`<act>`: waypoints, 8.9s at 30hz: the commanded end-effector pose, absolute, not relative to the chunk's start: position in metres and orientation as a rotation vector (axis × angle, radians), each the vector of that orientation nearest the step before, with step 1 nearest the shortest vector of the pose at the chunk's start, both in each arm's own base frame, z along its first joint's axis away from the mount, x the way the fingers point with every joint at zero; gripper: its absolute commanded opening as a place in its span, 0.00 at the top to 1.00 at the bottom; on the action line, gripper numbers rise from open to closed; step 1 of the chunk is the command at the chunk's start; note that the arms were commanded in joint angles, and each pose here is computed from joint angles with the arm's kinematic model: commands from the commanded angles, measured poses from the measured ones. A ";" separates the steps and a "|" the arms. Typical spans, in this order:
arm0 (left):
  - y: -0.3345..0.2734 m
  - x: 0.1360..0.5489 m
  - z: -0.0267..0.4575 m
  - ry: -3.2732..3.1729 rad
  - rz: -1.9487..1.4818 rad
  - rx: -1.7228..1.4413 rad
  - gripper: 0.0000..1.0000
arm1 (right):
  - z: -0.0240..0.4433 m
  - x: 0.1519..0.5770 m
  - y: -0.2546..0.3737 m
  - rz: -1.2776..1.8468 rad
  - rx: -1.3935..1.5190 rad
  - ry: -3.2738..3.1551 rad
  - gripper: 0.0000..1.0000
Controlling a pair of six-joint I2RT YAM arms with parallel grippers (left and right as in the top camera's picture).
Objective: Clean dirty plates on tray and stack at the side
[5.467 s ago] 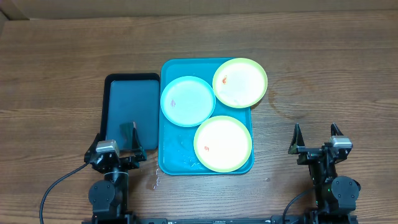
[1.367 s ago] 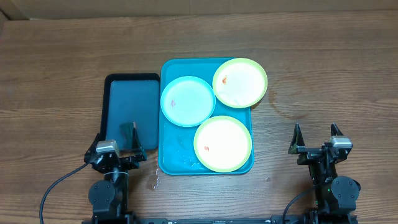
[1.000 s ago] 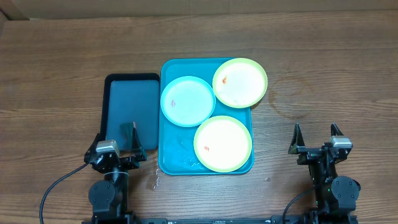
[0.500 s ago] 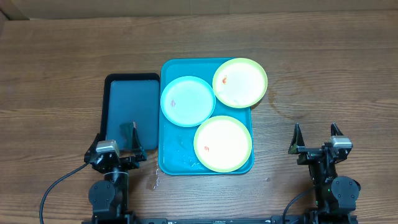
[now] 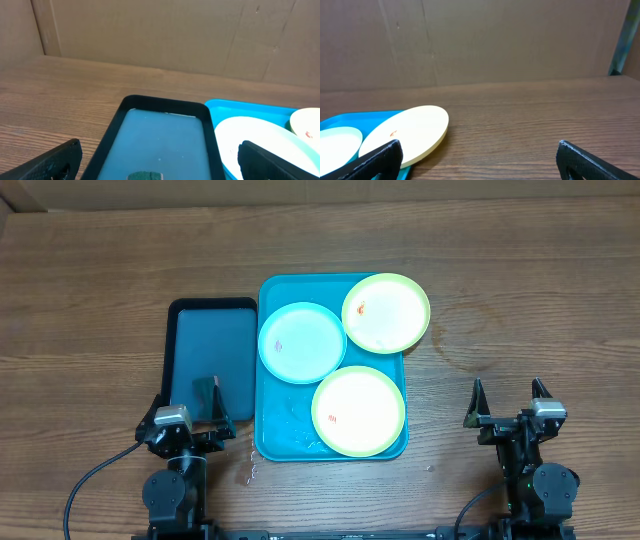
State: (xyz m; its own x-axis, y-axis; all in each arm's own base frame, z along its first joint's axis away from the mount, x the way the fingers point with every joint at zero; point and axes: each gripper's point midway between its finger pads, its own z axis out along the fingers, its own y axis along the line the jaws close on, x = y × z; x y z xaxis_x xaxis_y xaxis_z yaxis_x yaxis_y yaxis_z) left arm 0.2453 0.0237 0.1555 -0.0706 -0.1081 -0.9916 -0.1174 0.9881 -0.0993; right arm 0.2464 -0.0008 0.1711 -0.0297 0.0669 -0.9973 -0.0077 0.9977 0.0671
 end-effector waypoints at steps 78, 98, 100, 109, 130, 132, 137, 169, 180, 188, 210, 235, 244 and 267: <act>0.006 0.247 0.170 1.589 -0.064 -0.085 0.00 | 0.170 0.247 0.000 0.060 0.040 1.594 0.00; -0.026 0.232 0.339 1.892 -0.165 0.120 0.00 | 0.170 0.247 0.000 0.060 0.040 1.594 0.00; -0.025 0.238 0.350 1.937 -0.171 0.115 0.00 | 0.170 0.247 0.000 0.060 0.040 1.594 0.00; -0.048 0.249 0.328 2.160 -0.361 0.166 0.00 | 0.182 0.245 0.021 0.173 -0.044 1.545 0.00; -0.045 0.236 0.292 2.377 -0.483 -0.152 0.96 | 0.306 0.232 0.046 0.423 -0.030 1.569 0.00; -0.037 0.232 0.286 2.436 -0.434 -0.189 0.96 | 0.329 0.237 0.048 0.433 -0.035 1.599 0.00; -0.030 0.226 0.283 2.576 -0.361 -0.180 0.87 | 0.372 0.255 0.057 0.492 -0.052 1.730 0.00; -0.028 0.251 0.277 2.682 -0.338 -0.081 0.00 | 0.233 0.330 0.183 0.809 -0.257 2.696 0.34; -0.023 0.253 0.275 2.687 -0.295 -0.092 0.00 | 0.142 0.351 0.225 0.692 -0.357 2.865 0.41; -0.019 0.250 0.265 2.742 -0.273 -0.107 0.01 | 0.115 0.368 0.233 0.691 -0.357 2.869 0.41; -0.021 0.255 0.258 2.774 -0.289 -0.112 0.12 | 0.062 0.381 0.236 0.687 -0.362 2.792 0.53; -0.020 0.259 0.260 2.754 -0.289 -0.119 0.10 | 0.027 0.386 0.257 0.569 -0.077 2.686 0.64; -0.020 0.260 0.260 2.751 -0.287 -0.117 0.10 | 0.034 0.406 0.253 0.472 -0.050 2.590 0.62; -0.020 0.267 0.249 2.794 -0.292 -0.127 0.12 | 0.048 0.383 0.258 0.554 0.012 2.661 0.66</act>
